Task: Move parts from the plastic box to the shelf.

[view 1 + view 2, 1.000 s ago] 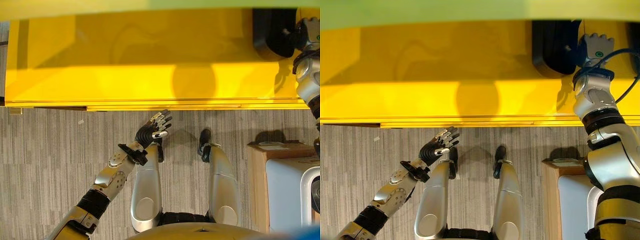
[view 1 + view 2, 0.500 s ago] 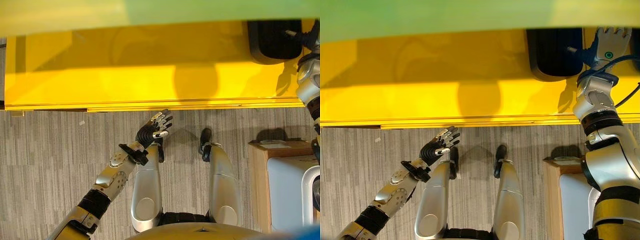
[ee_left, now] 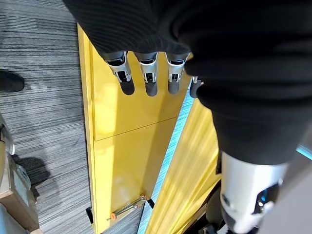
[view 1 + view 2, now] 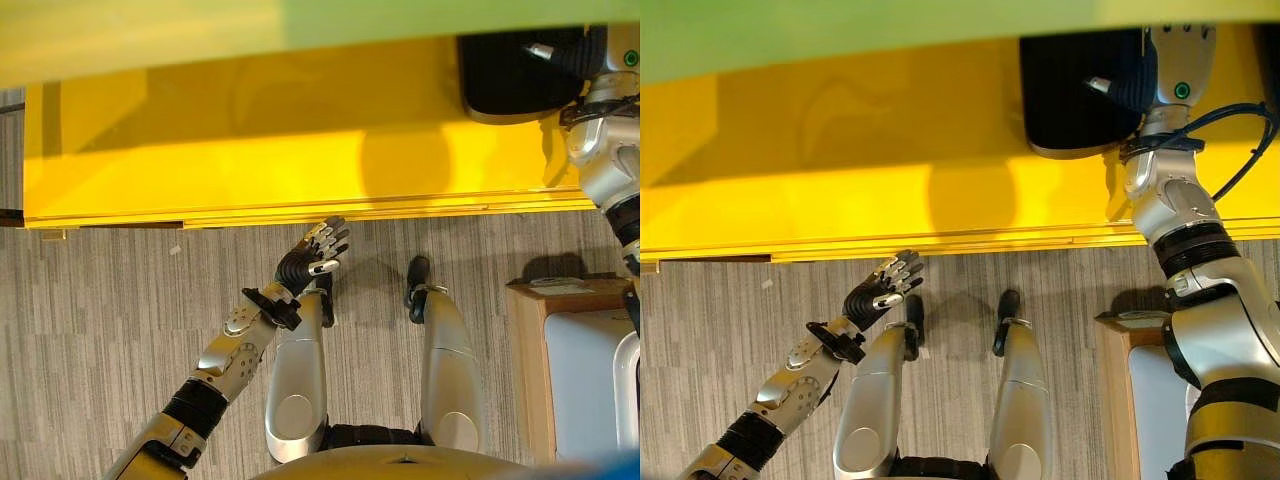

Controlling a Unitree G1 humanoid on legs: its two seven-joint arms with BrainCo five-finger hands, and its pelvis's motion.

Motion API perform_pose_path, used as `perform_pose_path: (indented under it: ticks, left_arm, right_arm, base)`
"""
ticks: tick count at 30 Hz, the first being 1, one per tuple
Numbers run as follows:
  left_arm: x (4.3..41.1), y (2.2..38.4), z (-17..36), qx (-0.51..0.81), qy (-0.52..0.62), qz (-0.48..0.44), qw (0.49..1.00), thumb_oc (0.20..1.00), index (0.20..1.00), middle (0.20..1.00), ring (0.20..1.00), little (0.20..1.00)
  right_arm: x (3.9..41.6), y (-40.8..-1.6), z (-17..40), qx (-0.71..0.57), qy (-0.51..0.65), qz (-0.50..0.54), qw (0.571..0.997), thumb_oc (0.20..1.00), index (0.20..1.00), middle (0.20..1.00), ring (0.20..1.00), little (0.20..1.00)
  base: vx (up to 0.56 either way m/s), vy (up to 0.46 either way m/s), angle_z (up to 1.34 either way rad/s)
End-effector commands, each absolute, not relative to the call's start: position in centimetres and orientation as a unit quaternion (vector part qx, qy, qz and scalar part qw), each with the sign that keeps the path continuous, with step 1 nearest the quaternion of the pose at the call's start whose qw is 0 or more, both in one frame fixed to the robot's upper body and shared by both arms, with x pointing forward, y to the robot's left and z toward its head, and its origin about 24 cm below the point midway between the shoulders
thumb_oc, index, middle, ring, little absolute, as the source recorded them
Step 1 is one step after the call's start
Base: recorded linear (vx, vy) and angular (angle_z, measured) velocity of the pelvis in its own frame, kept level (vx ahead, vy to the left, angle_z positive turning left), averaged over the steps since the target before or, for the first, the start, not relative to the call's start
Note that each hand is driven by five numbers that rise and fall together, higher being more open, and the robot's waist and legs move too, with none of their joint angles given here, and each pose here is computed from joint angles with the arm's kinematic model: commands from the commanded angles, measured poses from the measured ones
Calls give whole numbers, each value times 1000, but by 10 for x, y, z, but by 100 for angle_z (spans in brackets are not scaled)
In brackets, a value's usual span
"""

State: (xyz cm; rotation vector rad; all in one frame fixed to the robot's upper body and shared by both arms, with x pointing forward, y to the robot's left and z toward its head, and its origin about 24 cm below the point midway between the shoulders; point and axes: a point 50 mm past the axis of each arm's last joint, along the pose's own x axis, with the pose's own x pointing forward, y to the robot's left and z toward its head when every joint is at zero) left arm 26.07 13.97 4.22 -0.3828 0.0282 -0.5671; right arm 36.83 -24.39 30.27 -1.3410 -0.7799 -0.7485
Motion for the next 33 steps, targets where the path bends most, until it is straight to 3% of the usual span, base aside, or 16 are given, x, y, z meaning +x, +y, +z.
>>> perform_pose_path:
  ticks: [1,3,10,18,23,25,28,33]
  left_arm:
    - [252,126,45,-220,-4,-284,933,1000,1000,1000,1000,1000]
    - [250,123,45,-227,-7,-278,933,1000,1000,1000,1000,1000]
    - [248,120,44,-245,-19,-248,937,1000,1000,1000,1000,1000]
    - [249,123,43,-252,-24,-220,942,1000,1000,1000,1000,1000]
    - [248,128,43,-255,-28,-206,944,1000,1000,1000,1000,1000]
    - [248,127,44,-256,-28,-207,944,1000,1000,1000,1000,1000]
    - [247,124,44,-259,-25,-204,944,1000,1000,1000,1000,1000]
    - [244,123,46,-265,-25,-191,945,1000,1000,1000,1000,1000]
  right_arm:
    - [353,-238,322,-515,-408,-350,668,1000,1000,1000,1000,1000]
    - [339,-217,329,-446,-462,-329,693,1000,1000,1000,1000,1000]
    - [308,-189,298,-389,-518,-271,712,1000,1000,1000,1000,1000]
    - [285,-179,258,-438,-513,-183,716,1000,1000,1000,1000,1000]
    - [260,-152,245,-436,-581,-71,684,1000,1000,1000,1000,1000]
    - [244,-133,247,-424,-642,-23,639,1000,1000,1000,1000,1000]
    - [228,-112,254,-383,-682,43,621,1000,1000,1000,1000,1000]
    - [212,-70,269,-279,-659,191,672,1000,1000,1000,1000,1000]
  base:
    - [34,88,-2]
    - [47,117,-9]
    - [22,85,-6]
    - [50,47,-8]
    - [22,20,-8]
    - [4,13,-3]
    - [-1,14,1]
    - [-14,34,6]
